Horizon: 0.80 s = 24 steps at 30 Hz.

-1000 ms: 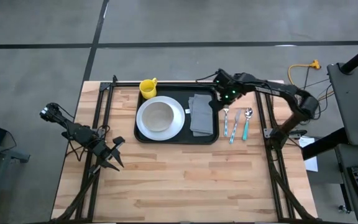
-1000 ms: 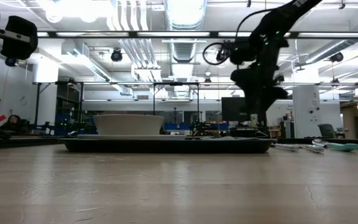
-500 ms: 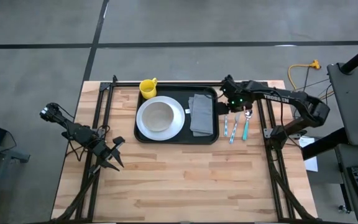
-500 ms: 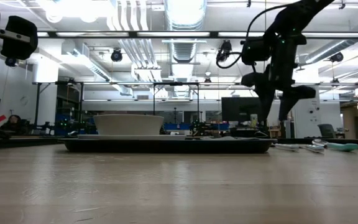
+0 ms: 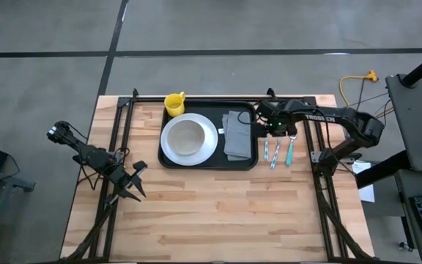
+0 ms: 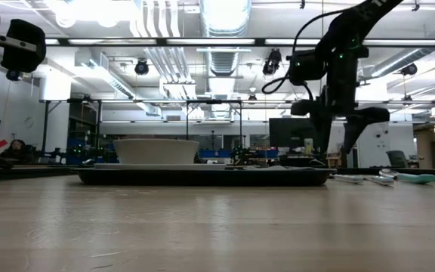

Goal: Set up tray
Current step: Put the white fork to the right of the white plate on top of the gray napkin on the black tray

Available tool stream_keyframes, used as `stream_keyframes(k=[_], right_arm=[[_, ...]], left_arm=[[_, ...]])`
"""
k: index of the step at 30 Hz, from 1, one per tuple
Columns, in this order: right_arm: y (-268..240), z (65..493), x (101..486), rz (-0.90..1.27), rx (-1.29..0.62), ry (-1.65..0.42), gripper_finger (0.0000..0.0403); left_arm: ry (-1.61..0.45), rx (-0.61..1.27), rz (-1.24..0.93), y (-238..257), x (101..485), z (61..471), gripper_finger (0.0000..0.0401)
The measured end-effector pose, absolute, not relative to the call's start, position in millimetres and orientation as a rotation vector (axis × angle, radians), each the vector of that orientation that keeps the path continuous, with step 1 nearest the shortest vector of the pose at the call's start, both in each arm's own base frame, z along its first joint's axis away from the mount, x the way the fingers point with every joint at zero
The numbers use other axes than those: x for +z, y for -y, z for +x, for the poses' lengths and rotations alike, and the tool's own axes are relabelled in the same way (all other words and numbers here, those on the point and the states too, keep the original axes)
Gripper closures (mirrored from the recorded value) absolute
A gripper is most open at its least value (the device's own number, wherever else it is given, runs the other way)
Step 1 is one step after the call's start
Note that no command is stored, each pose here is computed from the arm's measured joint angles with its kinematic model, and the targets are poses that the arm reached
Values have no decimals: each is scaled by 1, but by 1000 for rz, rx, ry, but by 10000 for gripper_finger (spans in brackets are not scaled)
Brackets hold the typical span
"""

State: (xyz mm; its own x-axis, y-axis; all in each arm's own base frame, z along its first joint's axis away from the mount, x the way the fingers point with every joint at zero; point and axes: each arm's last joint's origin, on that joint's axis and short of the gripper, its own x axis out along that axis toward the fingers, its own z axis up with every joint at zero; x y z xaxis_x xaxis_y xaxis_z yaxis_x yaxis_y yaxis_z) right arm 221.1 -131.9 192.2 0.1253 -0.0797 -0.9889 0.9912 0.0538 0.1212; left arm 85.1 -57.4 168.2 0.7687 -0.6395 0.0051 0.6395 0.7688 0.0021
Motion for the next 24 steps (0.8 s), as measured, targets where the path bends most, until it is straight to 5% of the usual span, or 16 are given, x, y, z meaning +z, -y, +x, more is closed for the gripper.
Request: stream_keyframes(k=[24], right_arm=[[136,238,139,1147,-1222,-1288,193]], left_arm=[[6,-694,0,57,168,85,324]])
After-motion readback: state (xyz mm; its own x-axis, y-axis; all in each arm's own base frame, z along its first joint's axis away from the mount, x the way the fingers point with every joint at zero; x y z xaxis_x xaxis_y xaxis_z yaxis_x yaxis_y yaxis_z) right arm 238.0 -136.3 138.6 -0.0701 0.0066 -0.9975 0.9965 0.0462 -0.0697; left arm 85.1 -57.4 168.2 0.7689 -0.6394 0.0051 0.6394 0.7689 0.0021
